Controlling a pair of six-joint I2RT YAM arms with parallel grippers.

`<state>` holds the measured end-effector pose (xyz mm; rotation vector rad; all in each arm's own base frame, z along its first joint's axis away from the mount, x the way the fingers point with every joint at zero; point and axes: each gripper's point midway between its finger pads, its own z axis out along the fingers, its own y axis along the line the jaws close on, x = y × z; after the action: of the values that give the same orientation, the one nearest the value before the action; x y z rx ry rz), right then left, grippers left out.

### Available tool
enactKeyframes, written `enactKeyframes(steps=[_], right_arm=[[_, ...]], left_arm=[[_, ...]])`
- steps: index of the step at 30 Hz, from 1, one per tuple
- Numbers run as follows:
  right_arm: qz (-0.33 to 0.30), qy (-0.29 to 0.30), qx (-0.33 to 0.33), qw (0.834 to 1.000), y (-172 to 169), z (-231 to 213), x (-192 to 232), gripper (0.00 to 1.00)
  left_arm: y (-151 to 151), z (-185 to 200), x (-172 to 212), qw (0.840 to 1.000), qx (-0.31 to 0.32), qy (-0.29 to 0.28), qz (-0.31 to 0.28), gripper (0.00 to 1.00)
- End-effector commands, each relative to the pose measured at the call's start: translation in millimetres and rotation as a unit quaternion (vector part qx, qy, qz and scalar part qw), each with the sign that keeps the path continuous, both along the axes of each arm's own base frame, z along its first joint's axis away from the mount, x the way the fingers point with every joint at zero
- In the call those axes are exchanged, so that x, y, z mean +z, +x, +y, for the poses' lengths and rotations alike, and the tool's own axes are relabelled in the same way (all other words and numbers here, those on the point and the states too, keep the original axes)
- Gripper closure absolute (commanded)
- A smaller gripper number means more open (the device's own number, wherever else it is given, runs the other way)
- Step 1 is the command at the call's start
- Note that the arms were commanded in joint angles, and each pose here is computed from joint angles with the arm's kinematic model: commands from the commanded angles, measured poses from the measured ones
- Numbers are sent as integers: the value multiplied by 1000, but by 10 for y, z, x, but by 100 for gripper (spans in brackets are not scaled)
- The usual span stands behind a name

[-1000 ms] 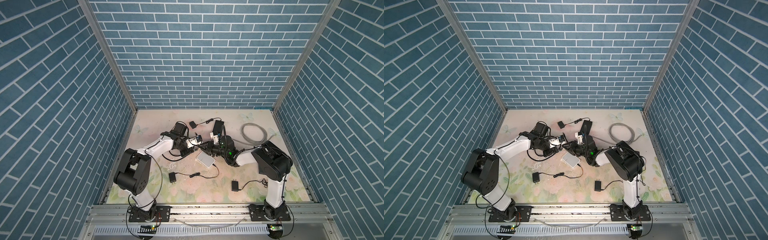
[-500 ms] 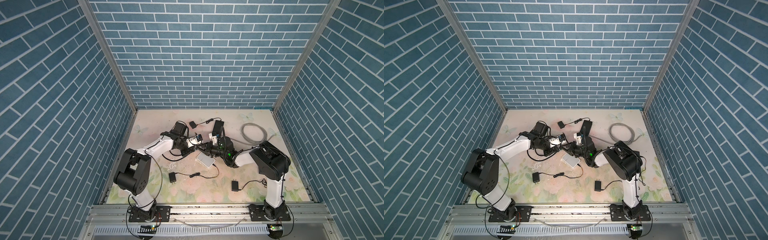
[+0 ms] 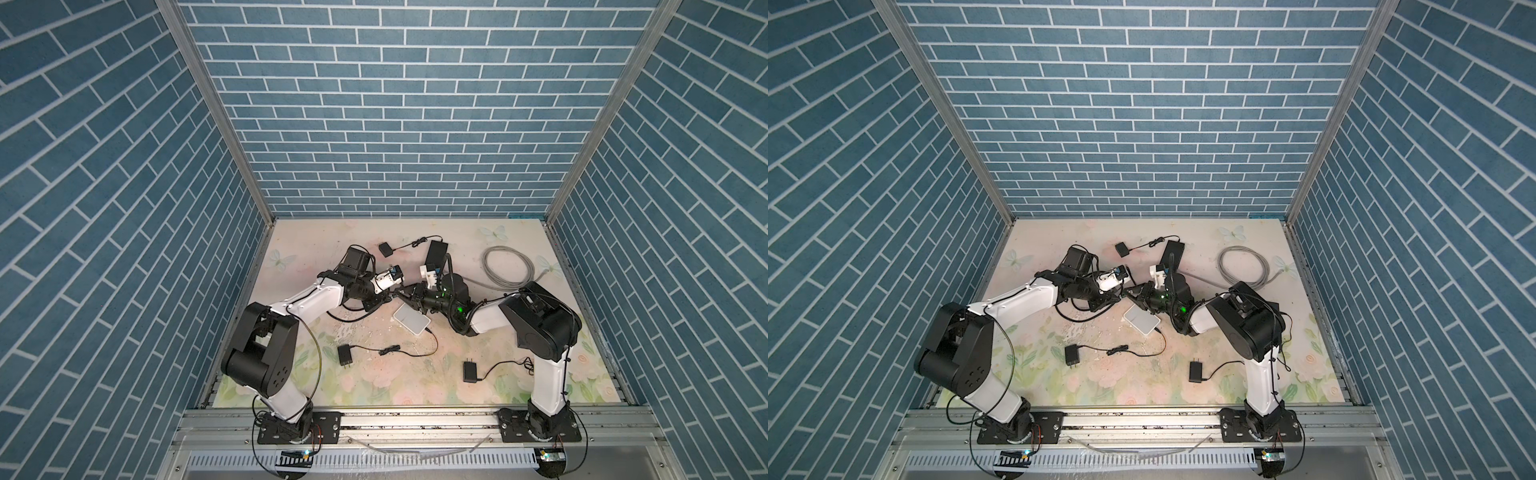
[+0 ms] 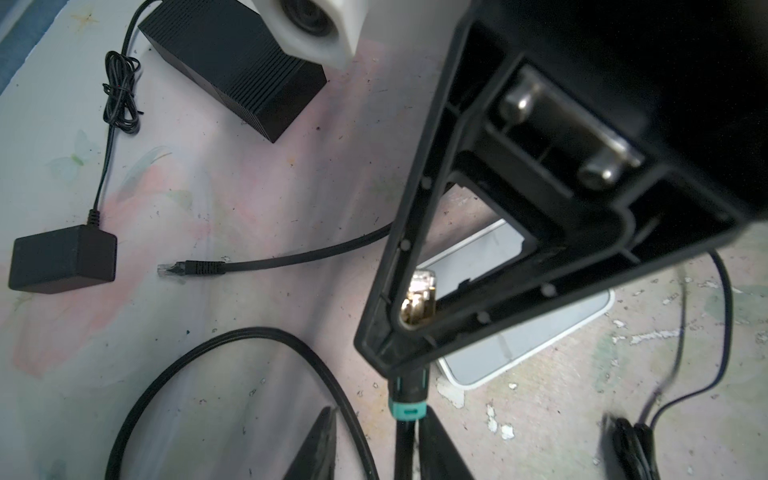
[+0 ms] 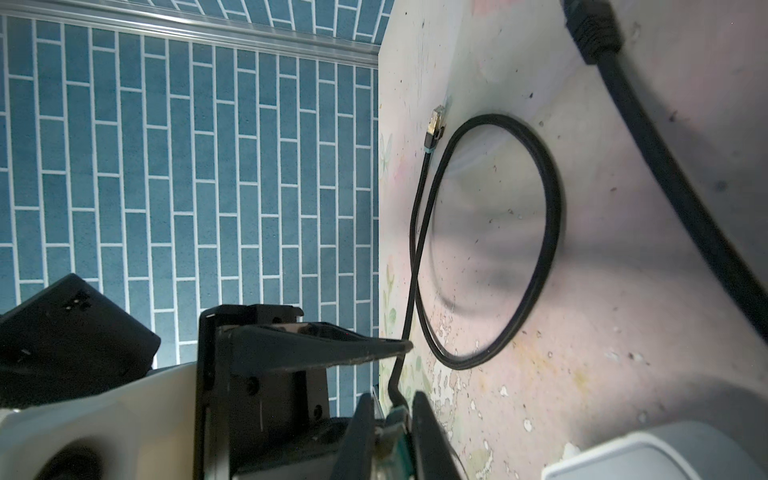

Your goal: Insert the plug into the switch port

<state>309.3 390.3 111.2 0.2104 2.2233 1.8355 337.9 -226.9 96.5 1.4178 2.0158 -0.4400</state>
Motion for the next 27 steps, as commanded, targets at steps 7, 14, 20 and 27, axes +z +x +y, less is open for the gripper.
enactKeyframes(steps=[7, 14, 20, 27], right_arm=[[19, 21, -5, 1000, -16, 14, 7, 92], [22, 19, -6, 1000, -19, 7, -8, 92], [23, 6, -11, 1000, -7, -111, -91, 75], [0, -98, -30, 995, -23, -684, -341, 64]], left_arm=[[-21, -173, 67, 999, -21, -28, -4, 64], [-17, -178, 76, 999, -24, -26, -6, 83], [-134, -88, -6, 999, -31, 11, 26, 88], [-477, 159, -200, 991, -21, 85, 98, 87]])
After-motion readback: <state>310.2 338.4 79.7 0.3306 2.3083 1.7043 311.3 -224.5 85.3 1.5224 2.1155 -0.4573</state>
